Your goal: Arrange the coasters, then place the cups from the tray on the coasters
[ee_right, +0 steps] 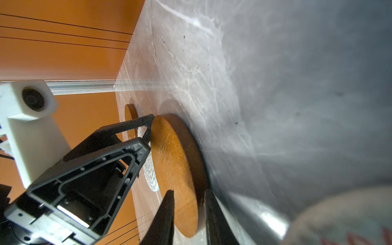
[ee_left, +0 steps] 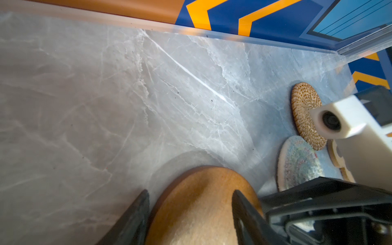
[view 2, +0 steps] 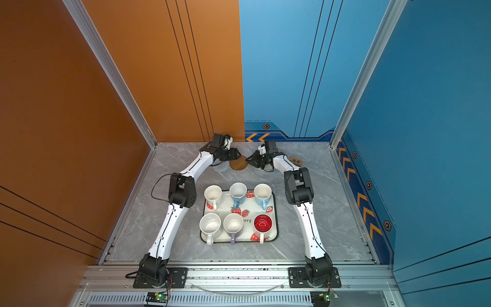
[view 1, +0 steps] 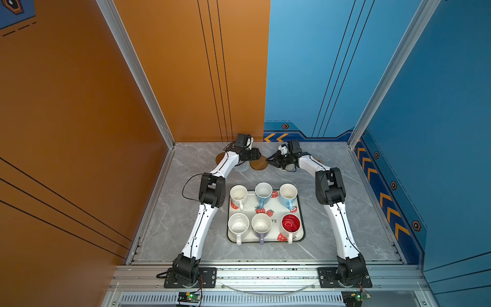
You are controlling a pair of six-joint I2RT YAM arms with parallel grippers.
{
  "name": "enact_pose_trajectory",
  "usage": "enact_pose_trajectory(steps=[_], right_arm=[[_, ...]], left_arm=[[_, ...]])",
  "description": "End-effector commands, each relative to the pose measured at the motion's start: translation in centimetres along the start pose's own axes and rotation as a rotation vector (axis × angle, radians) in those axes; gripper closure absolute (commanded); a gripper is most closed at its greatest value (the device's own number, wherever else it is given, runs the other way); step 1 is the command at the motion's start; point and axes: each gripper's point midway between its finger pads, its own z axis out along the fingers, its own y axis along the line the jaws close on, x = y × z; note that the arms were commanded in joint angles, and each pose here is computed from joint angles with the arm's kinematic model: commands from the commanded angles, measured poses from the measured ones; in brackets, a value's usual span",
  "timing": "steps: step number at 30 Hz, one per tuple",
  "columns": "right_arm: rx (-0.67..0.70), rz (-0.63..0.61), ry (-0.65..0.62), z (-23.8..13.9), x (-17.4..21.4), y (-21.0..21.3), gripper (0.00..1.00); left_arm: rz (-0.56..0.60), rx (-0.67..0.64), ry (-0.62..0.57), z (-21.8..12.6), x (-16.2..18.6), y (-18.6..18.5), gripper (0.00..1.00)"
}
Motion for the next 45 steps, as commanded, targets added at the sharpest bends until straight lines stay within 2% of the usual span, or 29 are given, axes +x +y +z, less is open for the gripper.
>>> enact_pose_trajectory(steps=[1,6,10,14,18,25,29,36,45], right_arm=[[-0.039,-0.058,-0.015,-1.8,-0.3,3.4,0.76],[-0.047,-0.068,-0.037,-2.8,-1.0,4.2,0.69],[-0.072,-0.094,-0.061,-4.5,-1.6,6.2,0.64],[-0.101,-0.138,-0.112,-7.8,-3.1,8.6,0.63],[-0.049,-0.166,-0.14,-10.9,-3.6,8.3,0.65],[0.264,-0.238,-0.071,-13.5,-1.2,2.7,0.89],[0.397,-0.249,-0.033,-13.8,-0.4,-0.3,0.99],[0.55,-0.265,-0.017,-12.8,-0.1,-3.5,1.0],[0.567,-0.234,0.025,-10.5,0.2,-6.3,1.0]], left_arm=[[0.017,-0.024,-0.004,-1.3,-0.7,-1.3,0.32],[0.034,-0.014,-0.061,-2.8,-2.8,-2.6,0.29],[0.072,-0.013,-0.117,-5.2,-4.9,-4.6,0.28],[0.121,0.006,-0.175,-8.2,-7.0,-7.1,0.28],[0.12,0.029,-0.184,-10.9,-7.8,-8.5,0.28],[0.151,-0.002,-0.086,-13.2,-5.1,-9.2,0.3],[0.226,-0.111,-0.034,-14.6,-3.5,-8.8,0.31],[0.31,-0.318,0.066,-16.0,0.4,-7.0,0.32],[0.274,-0.36,0.101,-16.9,3.3,-7.6,0.33]])
